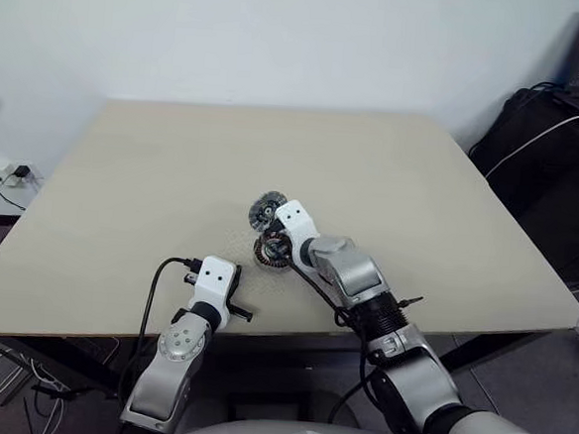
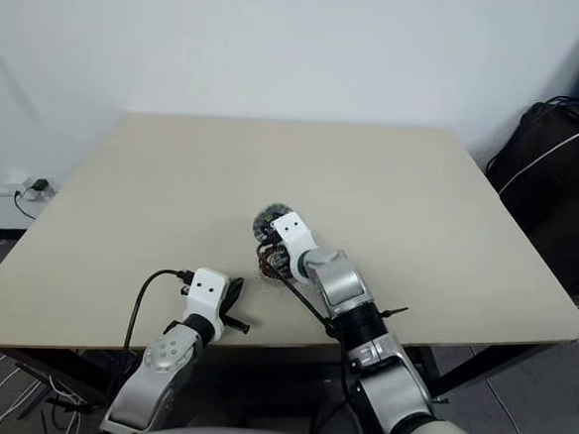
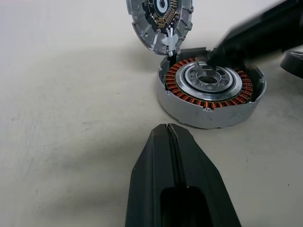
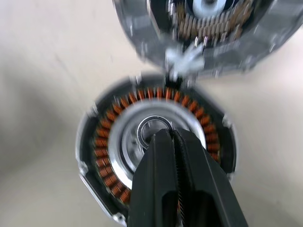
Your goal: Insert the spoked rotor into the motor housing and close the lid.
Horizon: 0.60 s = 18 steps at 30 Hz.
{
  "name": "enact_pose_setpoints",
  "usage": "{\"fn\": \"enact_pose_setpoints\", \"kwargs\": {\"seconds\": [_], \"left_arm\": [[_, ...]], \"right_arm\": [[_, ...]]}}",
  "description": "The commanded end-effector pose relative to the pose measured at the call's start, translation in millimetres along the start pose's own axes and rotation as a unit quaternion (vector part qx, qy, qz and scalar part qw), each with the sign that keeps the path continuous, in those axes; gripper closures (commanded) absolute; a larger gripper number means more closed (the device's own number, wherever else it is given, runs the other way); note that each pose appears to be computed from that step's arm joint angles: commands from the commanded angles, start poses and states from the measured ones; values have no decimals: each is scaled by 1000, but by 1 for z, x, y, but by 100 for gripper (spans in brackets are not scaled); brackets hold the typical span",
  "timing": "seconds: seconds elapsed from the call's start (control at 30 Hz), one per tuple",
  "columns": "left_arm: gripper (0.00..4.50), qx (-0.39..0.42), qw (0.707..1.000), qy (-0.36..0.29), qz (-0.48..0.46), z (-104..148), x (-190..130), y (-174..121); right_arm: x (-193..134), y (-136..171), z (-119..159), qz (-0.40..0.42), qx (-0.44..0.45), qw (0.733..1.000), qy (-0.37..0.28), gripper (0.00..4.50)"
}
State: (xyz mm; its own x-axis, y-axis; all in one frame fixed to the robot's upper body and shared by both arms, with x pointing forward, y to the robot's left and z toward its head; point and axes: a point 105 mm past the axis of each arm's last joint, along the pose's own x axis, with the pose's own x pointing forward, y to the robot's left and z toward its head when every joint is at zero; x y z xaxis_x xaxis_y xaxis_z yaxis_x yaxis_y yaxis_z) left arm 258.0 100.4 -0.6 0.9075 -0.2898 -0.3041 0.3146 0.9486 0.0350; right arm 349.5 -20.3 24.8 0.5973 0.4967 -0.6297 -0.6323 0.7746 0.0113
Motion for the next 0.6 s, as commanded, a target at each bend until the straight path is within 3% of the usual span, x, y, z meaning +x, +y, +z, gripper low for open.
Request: {"fn": "enact_pose_setpoints", "kwargs": {"seconds": [0.03, 0.6], "left_arm": [[450, 7, 1000, -21, -6, 11, 2, -2], [450, 1, 1000, -22, -1, 11, 4, -2]], "right_arm": [[-10, 0, 25, 7, -1, 999, -41, 447], [-4, -7, 18, 13, -34, 999, 14, 447]]}}
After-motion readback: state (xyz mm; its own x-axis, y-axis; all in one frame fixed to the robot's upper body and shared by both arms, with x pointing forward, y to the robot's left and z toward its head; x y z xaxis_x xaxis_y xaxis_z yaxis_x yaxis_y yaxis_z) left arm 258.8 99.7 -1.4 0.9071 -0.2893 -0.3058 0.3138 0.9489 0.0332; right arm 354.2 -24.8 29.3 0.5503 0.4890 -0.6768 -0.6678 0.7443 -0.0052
